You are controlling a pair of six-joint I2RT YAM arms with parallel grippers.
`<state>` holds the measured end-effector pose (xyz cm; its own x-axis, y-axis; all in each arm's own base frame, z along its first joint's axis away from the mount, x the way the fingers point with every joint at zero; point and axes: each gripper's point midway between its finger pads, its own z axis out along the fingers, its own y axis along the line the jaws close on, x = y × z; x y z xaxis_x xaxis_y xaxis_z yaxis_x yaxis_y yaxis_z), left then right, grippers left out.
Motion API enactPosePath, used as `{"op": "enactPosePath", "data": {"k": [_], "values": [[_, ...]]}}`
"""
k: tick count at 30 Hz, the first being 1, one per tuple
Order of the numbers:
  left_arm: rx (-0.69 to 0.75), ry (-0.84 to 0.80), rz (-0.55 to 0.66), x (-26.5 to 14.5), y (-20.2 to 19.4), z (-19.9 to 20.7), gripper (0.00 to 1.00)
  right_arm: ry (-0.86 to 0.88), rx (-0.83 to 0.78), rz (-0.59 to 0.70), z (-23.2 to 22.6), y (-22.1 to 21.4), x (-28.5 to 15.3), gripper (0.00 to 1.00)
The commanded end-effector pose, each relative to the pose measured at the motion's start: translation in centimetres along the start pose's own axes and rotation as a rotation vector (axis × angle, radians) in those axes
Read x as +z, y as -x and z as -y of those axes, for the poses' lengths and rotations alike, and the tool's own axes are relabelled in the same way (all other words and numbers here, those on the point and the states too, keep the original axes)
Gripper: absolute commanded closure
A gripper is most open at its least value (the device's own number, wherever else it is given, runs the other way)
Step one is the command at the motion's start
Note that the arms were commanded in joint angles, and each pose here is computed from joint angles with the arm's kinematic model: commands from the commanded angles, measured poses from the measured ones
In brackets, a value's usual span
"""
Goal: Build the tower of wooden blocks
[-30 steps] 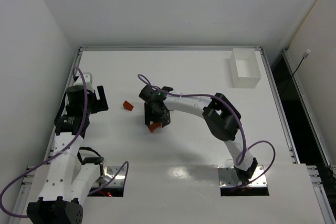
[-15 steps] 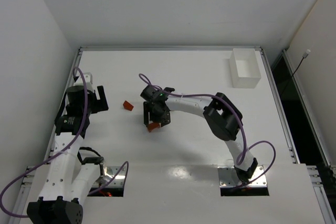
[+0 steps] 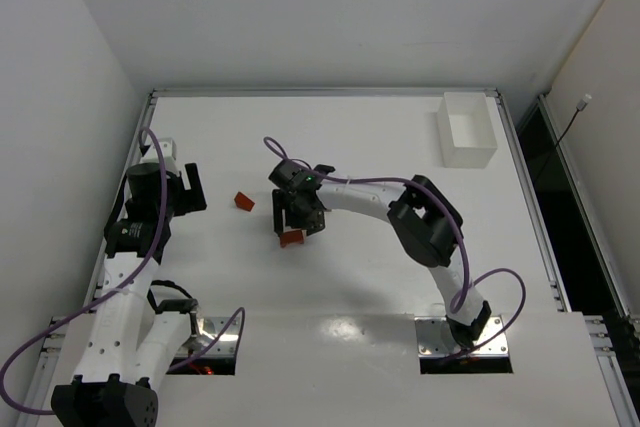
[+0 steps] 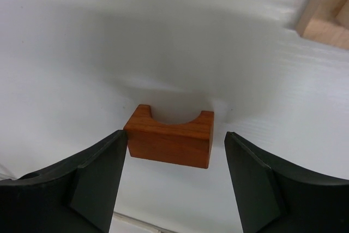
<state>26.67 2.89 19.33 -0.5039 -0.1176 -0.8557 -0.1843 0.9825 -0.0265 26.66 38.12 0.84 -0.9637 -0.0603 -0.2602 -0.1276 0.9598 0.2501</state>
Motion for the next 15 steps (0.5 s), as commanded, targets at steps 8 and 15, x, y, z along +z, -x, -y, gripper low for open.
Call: {"op": "enactPosePath", "data": {"k": [8, 15], "values": [[-0.010, -0.011, 0.033, 0.0, 0.8, 0.1, 0.23, 0.074, -0.127, 0.079, -0.6, 1.9, -1.5, 0.17], [-0.009, -0.019, 0.014, 0.4, 0.4, 0.2, 0.23, 0.073, -0.224, 0.133, -1.5, 2.3, -2.8, 0.14]]}}
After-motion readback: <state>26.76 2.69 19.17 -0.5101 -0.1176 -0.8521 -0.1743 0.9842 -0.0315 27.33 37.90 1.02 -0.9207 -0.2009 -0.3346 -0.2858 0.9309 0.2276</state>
